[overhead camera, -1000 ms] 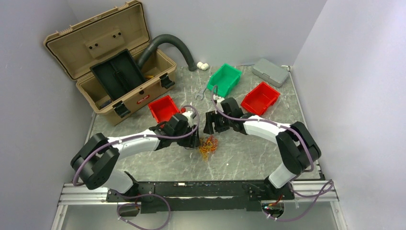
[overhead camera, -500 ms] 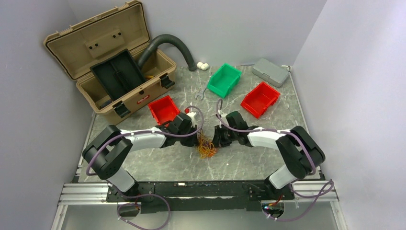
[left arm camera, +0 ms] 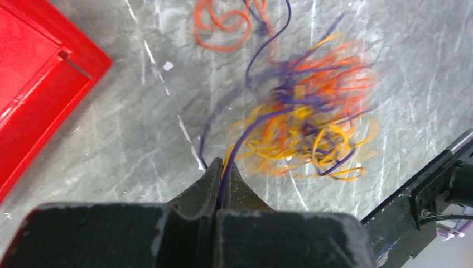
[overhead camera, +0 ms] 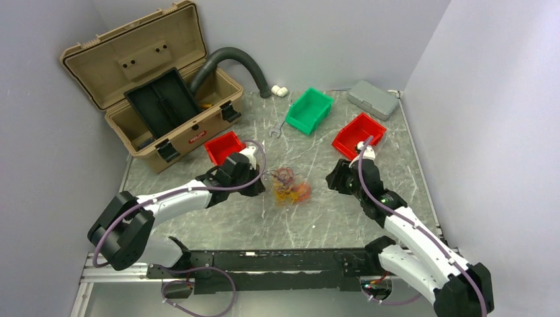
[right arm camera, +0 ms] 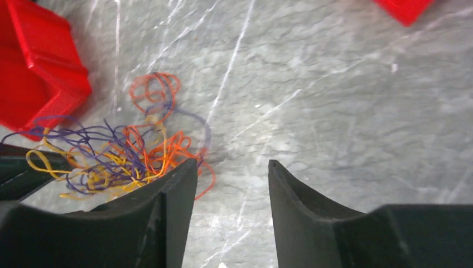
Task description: Untangle the cables
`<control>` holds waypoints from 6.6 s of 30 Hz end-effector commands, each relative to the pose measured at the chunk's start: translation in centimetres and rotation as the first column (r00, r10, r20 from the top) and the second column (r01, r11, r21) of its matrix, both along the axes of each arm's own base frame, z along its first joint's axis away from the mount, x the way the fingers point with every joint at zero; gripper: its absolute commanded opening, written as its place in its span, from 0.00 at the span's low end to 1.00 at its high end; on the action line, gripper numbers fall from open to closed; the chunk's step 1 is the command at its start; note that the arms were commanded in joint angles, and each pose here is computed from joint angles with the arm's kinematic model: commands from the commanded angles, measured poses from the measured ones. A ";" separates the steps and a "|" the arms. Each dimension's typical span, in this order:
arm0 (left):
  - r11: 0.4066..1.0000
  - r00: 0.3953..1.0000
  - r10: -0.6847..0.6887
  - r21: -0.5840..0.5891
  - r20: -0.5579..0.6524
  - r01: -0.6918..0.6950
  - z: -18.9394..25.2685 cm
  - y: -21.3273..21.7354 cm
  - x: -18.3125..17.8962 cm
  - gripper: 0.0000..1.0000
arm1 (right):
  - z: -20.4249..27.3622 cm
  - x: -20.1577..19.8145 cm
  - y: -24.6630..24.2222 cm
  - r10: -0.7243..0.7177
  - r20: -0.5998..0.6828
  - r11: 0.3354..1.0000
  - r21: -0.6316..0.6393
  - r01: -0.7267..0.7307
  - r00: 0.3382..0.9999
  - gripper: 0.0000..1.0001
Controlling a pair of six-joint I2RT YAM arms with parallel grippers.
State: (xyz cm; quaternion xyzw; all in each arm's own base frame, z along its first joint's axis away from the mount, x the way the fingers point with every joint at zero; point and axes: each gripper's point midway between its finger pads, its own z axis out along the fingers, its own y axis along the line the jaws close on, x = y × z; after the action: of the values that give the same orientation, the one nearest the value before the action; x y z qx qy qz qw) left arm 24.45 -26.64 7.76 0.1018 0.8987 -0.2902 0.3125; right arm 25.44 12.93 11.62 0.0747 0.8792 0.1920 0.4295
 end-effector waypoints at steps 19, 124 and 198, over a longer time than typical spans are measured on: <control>0.996 0.992 -0.086 0.012 0.088 0.086 4.0 0.9 -0.9 0.69 | 1.0 2.5 10.4 0.547 0.039 0.837 -0.012 -0.547 0.836 0.78; 0.988 0.972 -0.152 0.038 0.178 0.147 6.1 2.5 -4.6 0.73 | 1.8 -1.6 -1.1 0.019 -0.048 0.999 -0.035 -0.021 0.999 0.82; 0.980 0.851 0.176 -0.005 0.495 -0.200 23.9 11.2 3.3 0.00 | 5.8 -2.5 4.6 0.323 0.154 0.946 -0.079 -0.314 0.934 0.87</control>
State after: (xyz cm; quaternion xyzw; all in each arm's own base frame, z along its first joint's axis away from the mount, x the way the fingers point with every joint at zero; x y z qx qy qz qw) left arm 27.99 -14.19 30.36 0.0684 0.8149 -0.1706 0.5497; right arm 22.21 12.15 13.92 0.0514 0.8843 0.1435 0.4413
